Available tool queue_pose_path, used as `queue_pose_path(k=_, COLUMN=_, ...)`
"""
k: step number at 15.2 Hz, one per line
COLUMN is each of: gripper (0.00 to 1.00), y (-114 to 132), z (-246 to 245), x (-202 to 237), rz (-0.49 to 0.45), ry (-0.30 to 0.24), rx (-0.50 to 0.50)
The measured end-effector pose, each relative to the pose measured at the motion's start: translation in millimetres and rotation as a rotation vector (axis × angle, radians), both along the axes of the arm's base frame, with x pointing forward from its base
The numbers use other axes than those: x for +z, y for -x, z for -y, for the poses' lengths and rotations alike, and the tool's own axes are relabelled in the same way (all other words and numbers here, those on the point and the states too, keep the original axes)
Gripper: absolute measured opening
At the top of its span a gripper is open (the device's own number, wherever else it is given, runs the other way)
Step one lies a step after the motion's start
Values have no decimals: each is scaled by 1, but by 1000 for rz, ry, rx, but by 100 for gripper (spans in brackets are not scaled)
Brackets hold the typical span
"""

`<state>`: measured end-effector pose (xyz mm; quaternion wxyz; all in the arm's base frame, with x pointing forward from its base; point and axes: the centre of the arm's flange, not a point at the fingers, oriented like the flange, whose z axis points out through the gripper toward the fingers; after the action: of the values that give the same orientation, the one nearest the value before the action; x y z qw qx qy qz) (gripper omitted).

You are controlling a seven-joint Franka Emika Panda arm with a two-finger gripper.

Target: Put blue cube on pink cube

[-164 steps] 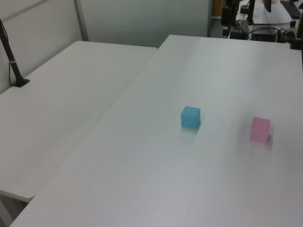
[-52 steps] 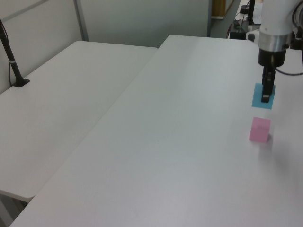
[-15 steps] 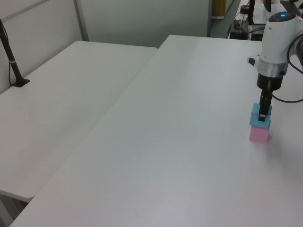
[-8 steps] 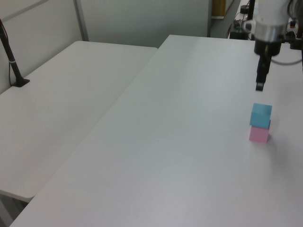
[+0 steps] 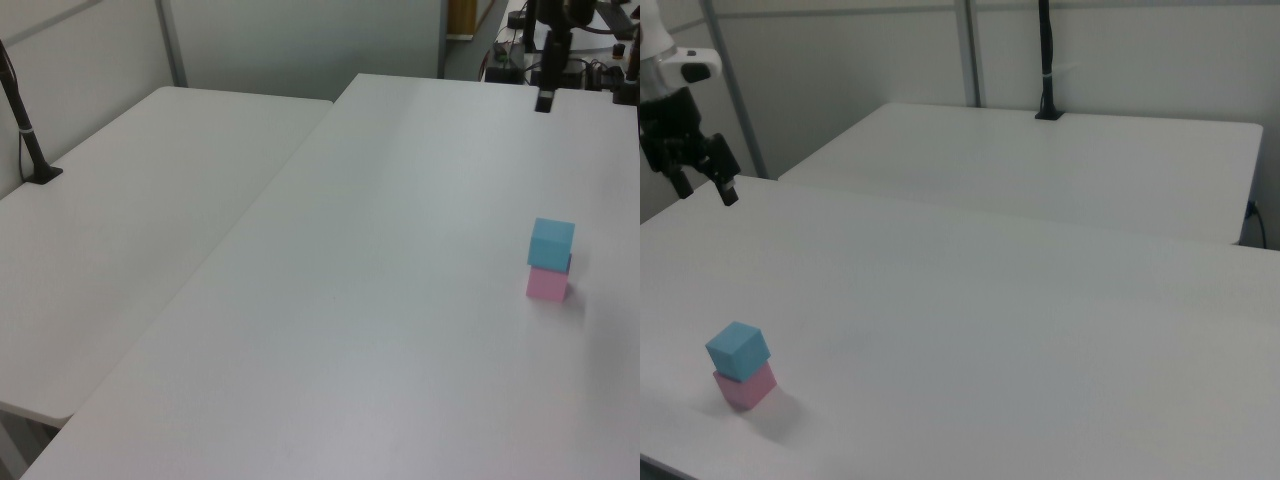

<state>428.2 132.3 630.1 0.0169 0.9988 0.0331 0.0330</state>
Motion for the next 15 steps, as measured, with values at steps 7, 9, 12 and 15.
queue_pose_path(k=7, gripper=100, y=-123, z=27, x=-24, rz=-33, ry=10, rx=-56)
queue_pose_path(k=9, gripper=100, y=-134, z=42, x=-24, rz=-31, ry=9, rx=-45)
queue_pose_path(k=12, gripper=100, y=-136, z=61, x=-21, rz=-30, ry=10, rx=-30)
queue_pose_path(k=15, gripper=100, y=-137, z=73, x=-21, rz=-34, ry=11, rx=-34)
